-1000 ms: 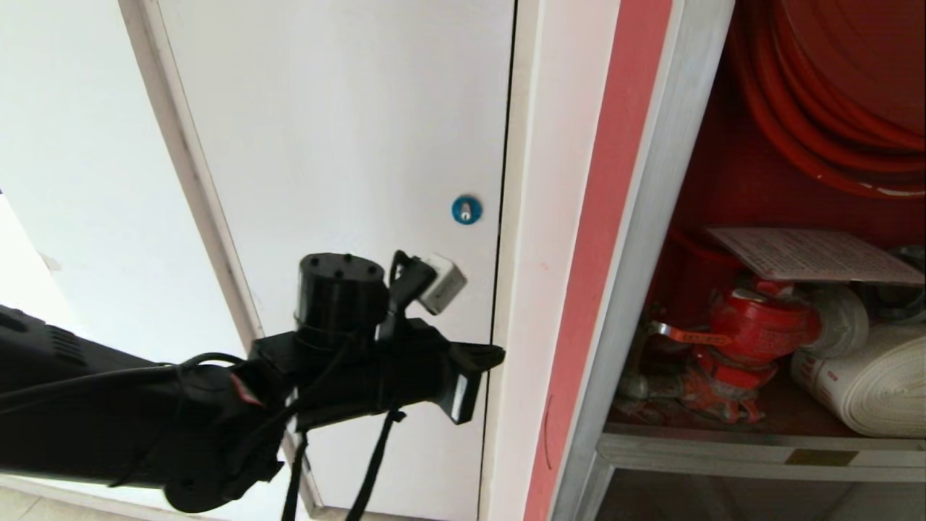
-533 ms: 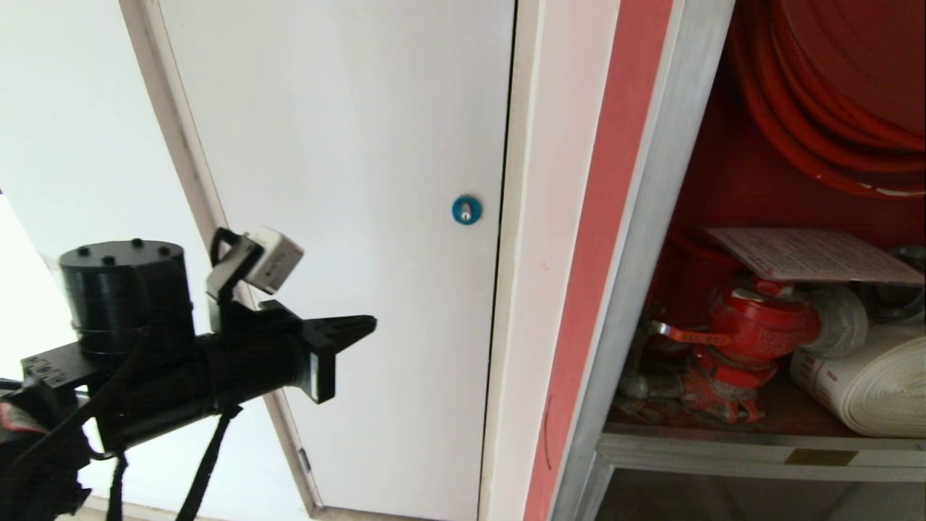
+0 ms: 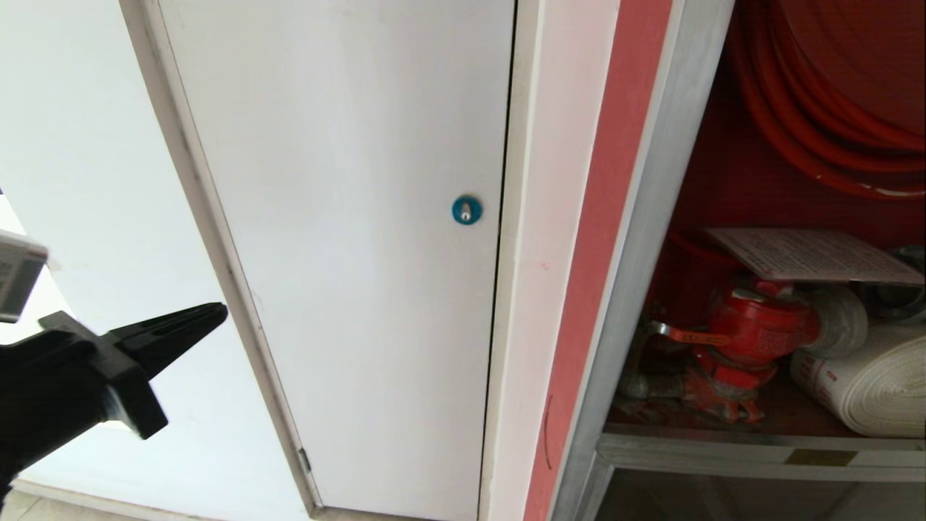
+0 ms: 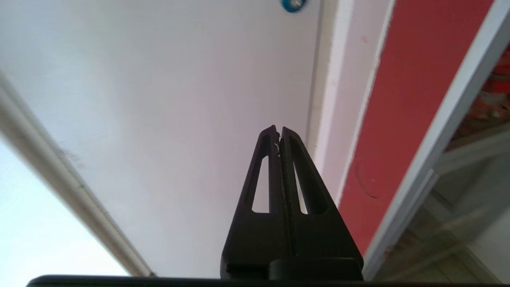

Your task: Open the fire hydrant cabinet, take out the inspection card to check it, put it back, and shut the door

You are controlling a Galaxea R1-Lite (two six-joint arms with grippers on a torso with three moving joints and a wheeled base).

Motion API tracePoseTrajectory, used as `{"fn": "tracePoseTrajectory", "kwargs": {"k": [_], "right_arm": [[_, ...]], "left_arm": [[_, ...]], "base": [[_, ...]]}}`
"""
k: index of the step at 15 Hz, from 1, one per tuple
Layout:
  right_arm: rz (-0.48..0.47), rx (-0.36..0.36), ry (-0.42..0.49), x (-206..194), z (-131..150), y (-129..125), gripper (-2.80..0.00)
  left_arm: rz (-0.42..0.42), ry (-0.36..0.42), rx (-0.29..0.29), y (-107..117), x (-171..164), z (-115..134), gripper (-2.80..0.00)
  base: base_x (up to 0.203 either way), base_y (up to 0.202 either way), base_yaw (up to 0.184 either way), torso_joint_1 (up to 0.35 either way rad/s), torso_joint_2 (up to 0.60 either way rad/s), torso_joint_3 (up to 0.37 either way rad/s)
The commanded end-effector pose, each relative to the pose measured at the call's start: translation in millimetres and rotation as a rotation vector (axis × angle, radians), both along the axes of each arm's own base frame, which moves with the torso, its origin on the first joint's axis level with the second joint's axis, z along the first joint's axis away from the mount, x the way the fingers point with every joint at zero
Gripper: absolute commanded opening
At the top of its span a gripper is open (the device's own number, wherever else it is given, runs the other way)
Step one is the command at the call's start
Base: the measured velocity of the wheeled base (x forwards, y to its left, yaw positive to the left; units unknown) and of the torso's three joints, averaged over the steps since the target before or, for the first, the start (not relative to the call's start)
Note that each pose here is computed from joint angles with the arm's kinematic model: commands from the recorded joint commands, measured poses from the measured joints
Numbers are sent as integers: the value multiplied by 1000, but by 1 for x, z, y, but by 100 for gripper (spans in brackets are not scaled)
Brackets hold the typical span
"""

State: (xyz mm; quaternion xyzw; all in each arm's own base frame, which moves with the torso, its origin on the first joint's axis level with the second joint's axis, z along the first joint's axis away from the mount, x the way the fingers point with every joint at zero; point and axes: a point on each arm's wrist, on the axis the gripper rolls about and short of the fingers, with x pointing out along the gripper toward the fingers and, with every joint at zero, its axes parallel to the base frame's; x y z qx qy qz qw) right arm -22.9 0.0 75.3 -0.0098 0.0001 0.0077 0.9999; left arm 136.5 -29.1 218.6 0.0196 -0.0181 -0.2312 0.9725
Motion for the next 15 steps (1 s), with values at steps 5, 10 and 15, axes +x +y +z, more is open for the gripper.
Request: {"fn": "tracePoseTrajectory", "kwargs": {"k": [5, 10, 15], "right_arm": [[1, 0, 0, 0, 0, 0, -280], [0, 0, 0, 0, 0, 0, -280], [1, 0, 0, 0, 0, 0, -280]], "left_arm": [[221, -128, -32, 26, -78, -18, -280], [227, -215, -51, 23, -127, -40, -280], [177, -191, -63, 22, -156, -69, -280]], "base": [[0, 0, 0, 0, 0, 0], [0, 0, 0, 0, 0, 0], [0, 0, 0, 0, 0, 0]]}}
